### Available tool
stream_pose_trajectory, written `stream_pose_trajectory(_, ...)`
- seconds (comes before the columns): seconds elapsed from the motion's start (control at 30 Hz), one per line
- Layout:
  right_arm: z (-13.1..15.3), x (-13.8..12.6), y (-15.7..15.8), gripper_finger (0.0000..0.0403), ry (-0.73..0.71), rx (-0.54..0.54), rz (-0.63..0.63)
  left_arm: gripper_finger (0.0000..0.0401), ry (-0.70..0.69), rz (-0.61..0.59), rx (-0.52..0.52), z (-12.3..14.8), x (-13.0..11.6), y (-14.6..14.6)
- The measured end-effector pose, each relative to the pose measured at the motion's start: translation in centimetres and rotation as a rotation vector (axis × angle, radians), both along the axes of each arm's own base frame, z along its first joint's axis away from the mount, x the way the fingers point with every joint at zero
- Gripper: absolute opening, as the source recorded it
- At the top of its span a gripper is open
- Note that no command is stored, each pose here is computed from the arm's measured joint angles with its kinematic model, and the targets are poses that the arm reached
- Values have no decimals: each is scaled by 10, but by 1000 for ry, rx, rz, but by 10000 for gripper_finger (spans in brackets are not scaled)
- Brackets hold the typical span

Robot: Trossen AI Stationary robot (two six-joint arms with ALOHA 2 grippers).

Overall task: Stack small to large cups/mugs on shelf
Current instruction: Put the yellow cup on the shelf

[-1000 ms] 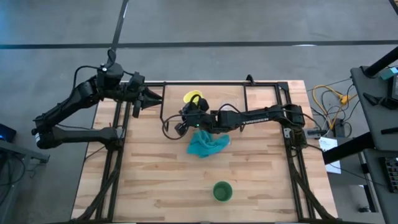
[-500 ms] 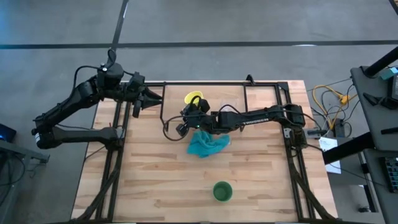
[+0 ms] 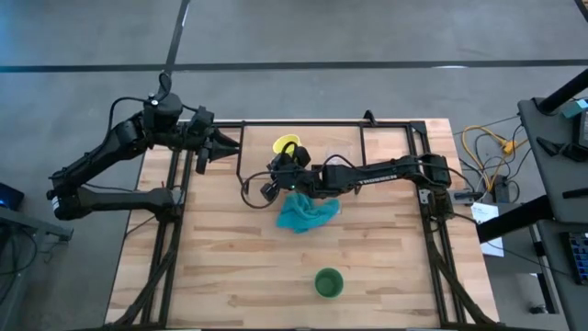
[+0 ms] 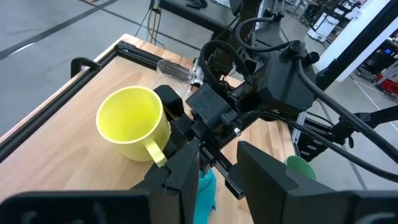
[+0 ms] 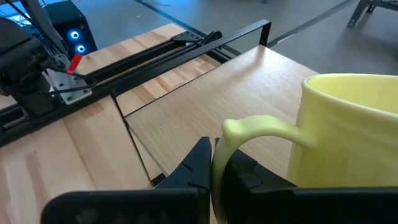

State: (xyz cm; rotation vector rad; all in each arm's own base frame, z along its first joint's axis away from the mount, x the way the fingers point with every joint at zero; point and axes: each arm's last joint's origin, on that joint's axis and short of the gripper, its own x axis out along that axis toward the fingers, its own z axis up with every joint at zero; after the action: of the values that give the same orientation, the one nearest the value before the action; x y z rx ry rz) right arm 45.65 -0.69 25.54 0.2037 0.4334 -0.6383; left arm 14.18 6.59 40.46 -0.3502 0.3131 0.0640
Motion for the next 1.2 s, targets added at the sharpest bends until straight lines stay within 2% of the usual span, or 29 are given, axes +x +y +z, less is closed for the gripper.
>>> stream_pose_trajectory(0.27, 0, 0, 0, 12, 2, 5, 9, 96, 0, 0, 0, 0, 0, 0)
stream_pose_trajectory(1.2, 5, -4, 5, 13, 62, -15, 188, 96, 5, -1, -1, 0, -1, 0)
